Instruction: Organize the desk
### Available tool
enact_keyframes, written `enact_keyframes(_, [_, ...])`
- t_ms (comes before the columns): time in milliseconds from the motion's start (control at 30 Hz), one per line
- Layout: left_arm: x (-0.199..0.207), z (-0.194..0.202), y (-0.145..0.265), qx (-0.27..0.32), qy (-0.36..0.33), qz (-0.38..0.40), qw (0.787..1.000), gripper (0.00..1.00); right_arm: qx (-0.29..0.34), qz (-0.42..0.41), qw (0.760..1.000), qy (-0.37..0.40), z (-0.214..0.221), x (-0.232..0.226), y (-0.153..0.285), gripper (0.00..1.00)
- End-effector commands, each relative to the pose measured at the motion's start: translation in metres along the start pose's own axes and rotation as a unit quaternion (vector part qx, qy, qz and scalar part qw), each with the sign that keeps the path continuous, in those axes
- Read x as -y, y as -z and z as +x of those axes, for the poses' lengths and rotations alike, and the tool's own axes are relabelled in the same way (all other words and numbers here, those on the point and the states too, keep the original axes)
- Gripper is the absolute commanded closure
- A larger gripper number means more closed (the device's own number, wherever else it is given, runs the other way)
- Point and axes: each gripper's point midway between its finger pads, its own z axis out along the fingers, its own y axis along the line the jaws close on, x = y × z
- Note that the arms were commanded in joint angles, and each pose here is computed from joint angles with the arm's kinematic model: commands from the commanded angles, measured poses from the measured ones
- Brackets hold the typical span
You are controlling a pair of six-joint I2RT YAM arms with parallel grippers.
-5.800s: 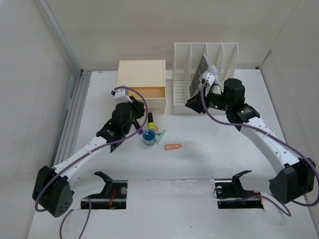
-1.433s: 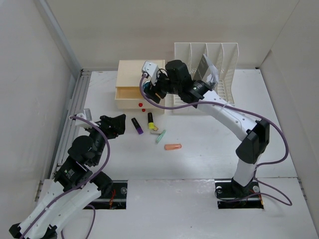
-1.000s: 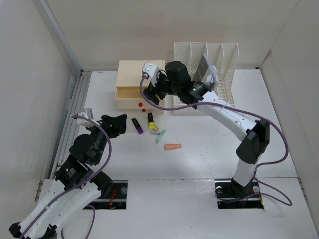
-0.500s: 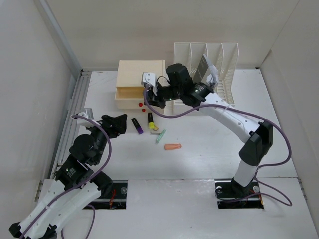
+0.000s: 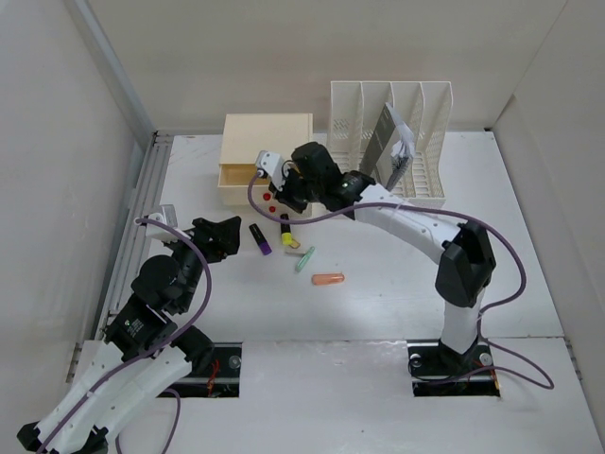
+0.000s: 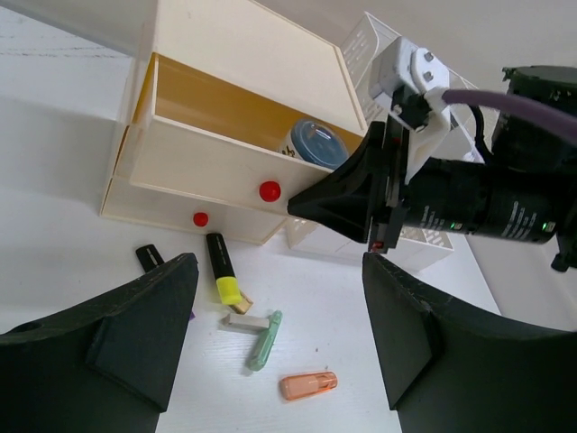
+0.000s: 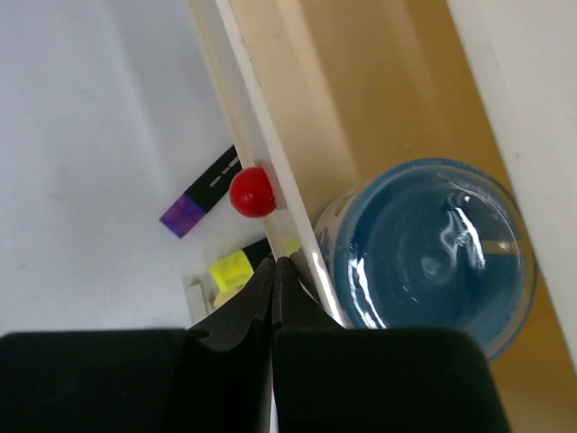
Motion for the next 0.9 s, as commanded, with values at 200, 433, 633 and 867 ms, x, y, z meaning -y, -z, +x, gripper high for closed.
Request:
enact_keyframes(200, [0.009, -0.006, -0.005, 0.022, 0.036, 0.015, 0.999, 0.29, 0.040, 0.275, 0.961, 0.004, -0.030, 0.096, 0.023, 1.00])
enact_keyframes(433, [0.004, 0.020, -0.020, 0.018, 0.089, 0.009, 0.996, 0.23, 0.034, 0.337, 0.941, -0.003, -0.027, 0.120, 0.016, 1.00])
enact_keyframes(633, [-0.006, 0.043, -0.036, 0.032, 0.140, -0.001, 0.990, 0.26, 0.028, 0.357, 0.934, -0.003, -0.023, 0.128, 0.009, 1.00])
enact_keyframes(867, [-0.025, 0.067, -0.058, 0.044, 0.145, -0.045, 0.987, 0.41, 0.084, 0.302, 0.950, -0.001, -0.044, 0.108, 0.031, 1.00])
